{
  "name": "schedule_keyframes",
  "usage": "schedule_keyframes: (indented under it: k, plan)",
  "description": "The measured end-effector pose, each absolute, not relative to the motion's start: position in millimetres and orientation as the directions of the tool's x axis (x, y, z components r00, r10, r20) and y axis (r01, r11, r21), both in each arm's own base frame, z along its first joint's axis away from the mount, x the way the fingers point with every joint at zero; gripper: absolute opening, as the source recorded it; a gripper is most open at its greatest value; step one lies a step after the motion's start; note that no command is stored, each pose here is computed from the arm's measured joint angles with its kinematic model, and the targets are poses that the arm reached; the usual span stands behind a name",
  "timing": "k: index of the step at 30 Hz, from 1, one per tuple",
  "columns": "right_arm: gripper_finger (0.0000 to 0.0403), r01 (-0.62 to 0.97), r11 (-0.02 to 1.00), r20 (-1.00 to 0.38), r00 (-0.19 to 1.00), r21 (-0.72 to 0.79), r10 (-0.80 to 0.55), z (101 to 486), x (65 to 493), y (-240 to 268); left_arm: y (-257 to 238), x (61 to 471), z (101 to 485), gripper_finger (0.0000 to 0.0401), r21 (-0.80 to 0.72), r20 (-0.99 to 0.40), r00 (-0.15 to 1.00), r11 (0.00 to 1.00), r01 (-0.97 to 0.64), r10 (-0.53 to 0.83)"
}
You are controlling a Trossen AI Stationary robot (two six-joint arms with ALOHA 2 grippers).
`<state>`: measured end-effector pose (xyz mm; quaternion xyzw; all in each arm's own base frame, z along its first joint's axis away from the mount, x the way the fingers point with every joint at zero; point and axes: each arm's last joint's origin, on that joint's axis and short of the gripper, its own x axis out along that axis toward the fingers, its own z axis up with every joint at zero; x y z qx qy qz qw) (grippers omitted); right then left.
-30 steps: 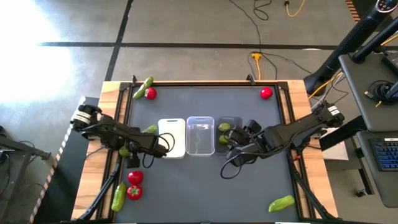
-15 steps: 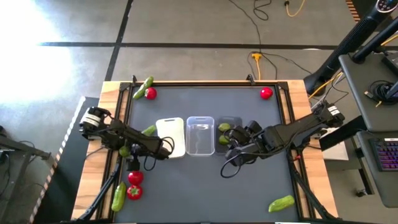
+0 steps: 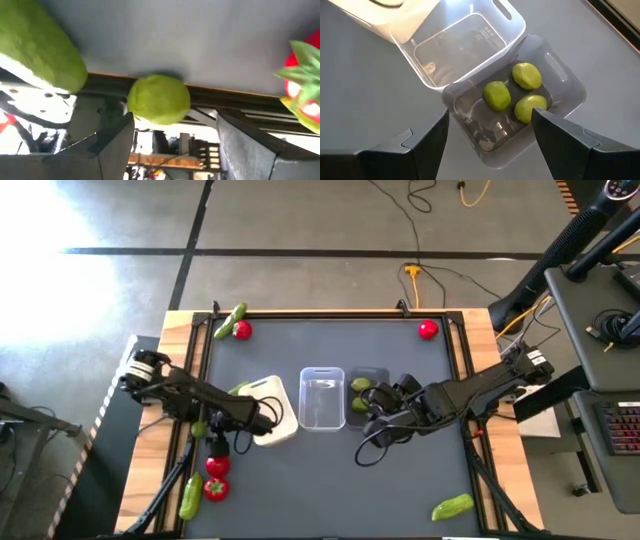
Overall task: Sort produce into baskets
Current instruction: Put the green lime into the black bin
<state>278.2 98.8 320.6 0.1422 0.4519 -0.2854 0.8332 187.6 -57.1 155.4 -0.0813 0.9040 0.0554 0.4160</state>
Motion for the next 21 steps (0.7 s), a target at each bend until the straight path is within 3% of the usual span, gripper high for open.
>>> schedule_keyframes:
  k: [5, 10, 16, 21]
  plan:
    - [0.0274, 0.597, 0.802, -0.849, 0.407, -0.032, -0.337, 320, 276, 100, -62, 177, 173, 0.0264, -0.016, -0.755, -0.62, 0.951, -0.309, -0.214]
    - [0.0274, 0.59, 0.807, -0.853, 0.399, -0.043, -0.337, 322, 272, 103, -71, 167, 186, 0.0273, 0.089, -0.802, -0.563, 0.893, -0.441, -0.198]
    - [0.0274, 0.582, 0.809, -0.862, 0.369, -0.077, -0.347, 324, 267, 105, -94, 158, 200, 0.0274, 0.119, -0.909, -0.363, 0.708, -0.697, -0.204]
    - [0.0274, 0.553, 0.823, -0.868, 0.339, -0.127, -0.362, 325, 263, 103, -112, 134, 212, 0.0274, 0.18, -0.963, -0.257, 0.501, -0.846, -0.088]
